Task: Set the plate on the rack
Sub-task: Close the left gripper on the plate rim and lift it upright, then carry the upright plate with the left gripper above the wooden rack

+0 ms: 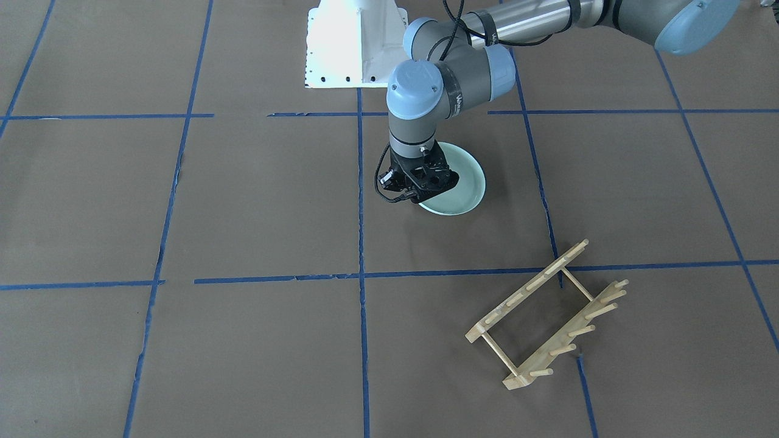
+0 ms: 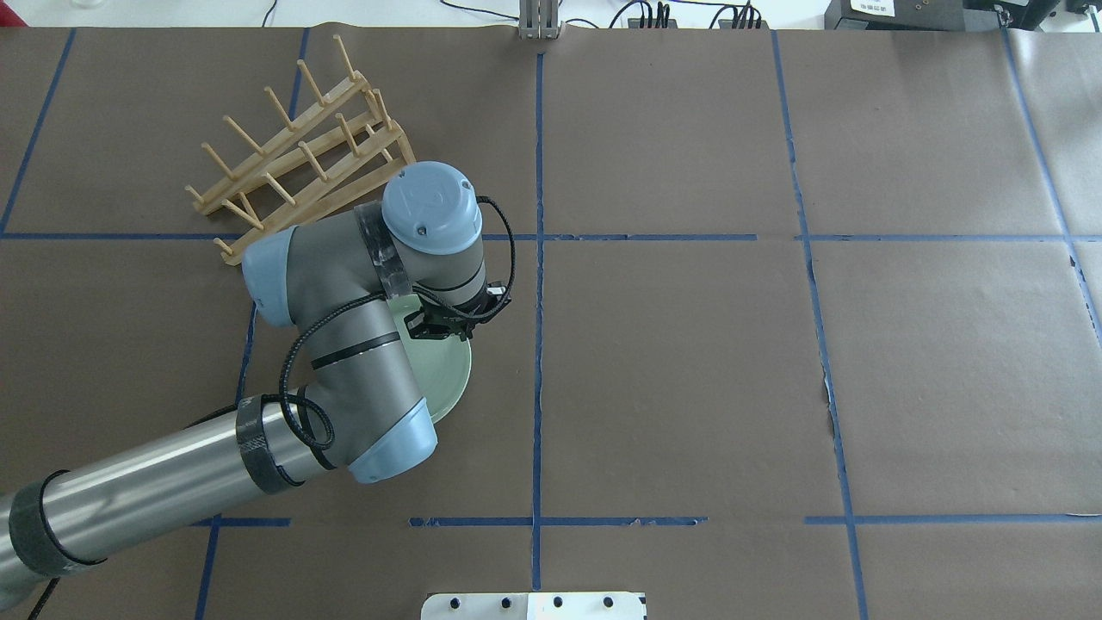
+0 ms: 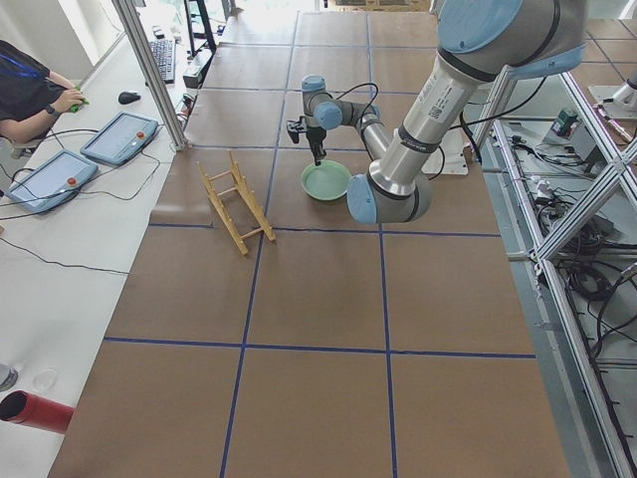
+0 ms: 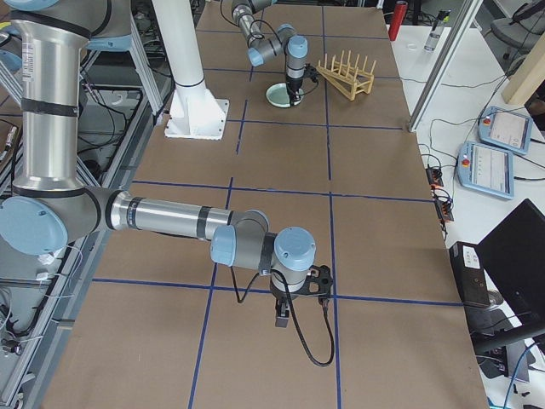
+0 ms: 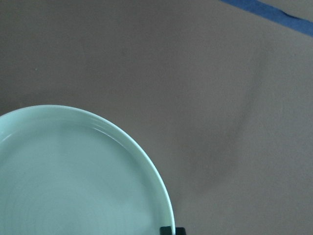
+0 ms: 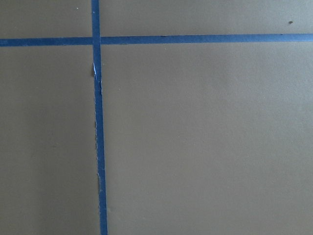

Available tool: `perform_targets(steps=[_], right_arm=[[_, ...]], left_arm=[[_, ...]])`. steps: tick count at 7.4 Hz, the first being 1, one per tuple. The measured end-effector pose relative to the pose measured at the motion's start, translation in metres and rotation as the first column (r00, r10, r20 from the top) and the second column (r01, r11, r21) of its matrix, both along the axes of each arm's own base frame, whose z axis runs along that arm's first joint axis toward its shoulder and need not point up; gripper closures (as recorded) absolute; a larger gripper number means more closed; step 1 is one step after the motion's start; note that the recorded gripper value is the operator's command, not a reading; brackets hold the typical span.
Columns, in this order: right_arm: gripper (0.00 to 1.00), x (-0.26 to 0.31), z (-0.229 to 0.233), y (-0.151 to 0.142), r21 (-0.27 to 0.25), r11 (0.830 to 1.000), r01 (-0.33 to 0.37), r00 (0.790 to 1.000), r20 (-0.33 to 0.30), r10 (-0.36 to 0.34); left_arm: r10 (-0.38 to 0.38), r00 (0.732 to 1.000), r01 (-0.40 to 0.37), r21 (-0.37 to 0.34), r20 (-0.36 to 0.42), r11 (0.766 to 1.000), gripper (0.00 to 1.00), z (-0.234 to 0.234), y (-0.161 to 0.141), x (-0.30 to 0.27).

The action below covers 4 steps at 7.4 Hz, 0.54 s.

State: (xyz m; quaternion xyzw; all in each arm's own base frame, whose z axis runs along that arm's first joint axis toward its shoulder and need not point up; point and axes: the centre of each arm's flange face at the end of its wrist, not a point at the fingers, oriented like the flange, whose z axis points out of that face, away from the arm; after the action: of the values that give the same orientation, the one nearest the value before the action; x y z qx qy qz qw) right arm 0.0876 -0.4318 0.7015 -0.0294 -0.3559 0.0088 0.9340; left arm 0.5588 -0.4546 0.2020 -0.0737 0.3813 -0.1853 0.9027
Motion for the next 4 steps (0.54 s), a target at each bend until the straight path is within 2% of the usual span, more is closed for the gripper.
perform_targets(steps=[2,3,4], right_arm=[[0.00,0.000,0.000,0.000,-0.001,1.000,0.000,1.000,0.000,0.000],[0.00,0.000,0.000,0.000,-0.001,1.000,0.000,1.000,0.000,0.000],[0.00,0.000,0.000,0.000,-0.001,1.000,0.000,1.000,0.000,0.000]], left_arm=[[-0.024,0.983,0.033,0.045,-0.184,0.998,1.00,-0.055,-0.020,-0.062],[-0.043,0.956,0.069,0.082,-0.291,0.994,1.00,-0.080,-0.035,-0.098],[-0.065,0.909,0.126,0.121,-0.413,0.985,1.00,-0.102,-0.052,-0.140]])
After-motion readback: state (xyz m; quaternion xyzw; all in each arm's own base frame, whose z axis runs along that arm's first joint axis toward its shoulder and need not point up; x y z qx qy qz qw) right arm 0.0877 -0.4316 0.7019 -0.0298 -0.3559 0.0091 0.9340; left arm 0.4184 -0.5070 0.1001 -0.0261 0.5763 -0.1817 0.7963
